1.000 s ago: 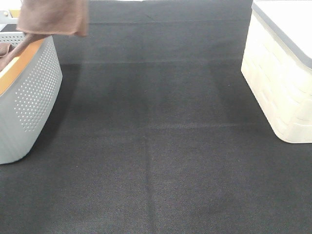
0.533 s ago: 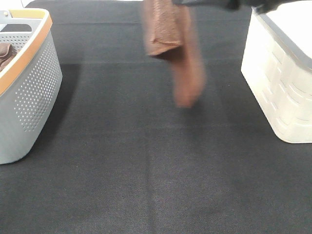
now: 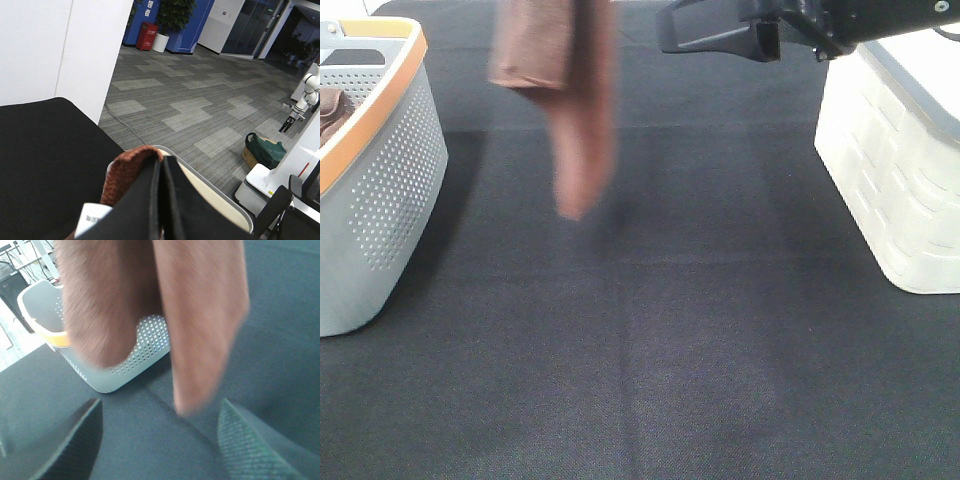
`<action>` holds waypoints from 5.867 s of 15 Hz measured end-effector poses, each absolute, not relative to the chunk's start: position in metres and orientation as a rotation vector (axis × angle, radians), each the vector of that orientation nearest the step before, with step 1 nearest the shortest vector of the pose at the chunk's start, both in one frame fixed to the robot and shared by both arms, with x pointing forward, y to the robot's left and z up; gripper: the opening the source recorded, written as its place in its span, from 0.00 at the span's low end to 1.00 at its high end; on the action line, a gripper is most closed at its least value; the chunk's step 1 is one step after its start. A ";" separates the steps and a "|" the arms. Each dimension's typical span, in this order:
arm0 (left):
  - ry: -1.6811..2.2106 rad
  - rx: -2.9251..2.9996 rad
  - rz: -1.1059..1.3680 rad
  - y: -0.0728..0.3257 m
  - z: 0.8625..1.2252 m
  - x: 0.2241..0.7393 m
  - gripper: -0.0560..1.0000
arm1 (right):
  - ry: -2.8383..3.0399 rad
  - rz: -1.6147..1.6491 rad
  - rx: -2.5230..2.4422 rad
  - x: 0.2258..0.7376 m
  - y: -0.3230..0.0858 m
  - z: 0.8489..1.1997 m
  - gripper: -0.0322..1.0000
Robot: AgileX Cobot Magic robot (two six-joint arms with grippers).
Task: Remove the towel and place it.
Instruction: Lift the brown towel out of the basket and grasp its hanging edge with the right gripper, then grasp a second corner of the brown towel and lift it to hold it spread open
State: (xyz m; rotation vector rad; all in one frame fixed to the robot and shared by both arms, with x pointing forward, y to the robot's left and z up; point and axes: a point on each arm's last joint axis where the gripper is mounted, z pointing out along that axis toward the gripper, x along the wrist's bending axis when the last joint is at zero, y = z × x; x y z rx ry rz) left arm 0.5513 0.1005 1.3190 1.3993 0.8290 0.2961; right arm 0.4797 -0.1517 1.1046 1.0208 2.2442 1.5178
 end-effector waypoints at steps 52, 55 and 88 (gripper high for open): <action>0.913 1.607 0.400 0.037 1.253 0.582 0.05 | 2.222 1.325 1.220 0.486 -0.098 1.059 0.75; 0.918 1.620 0.392 0.037 1.251 0.582 0.05 | 2.248 1.276 1.253 0.493 -0.093 1.042 0.76; 1.289 2.071 0.672 0.079 1.214 0.582 0.05 | 2.217 0.743 1.203 0.486 -0.134 1.138 0.03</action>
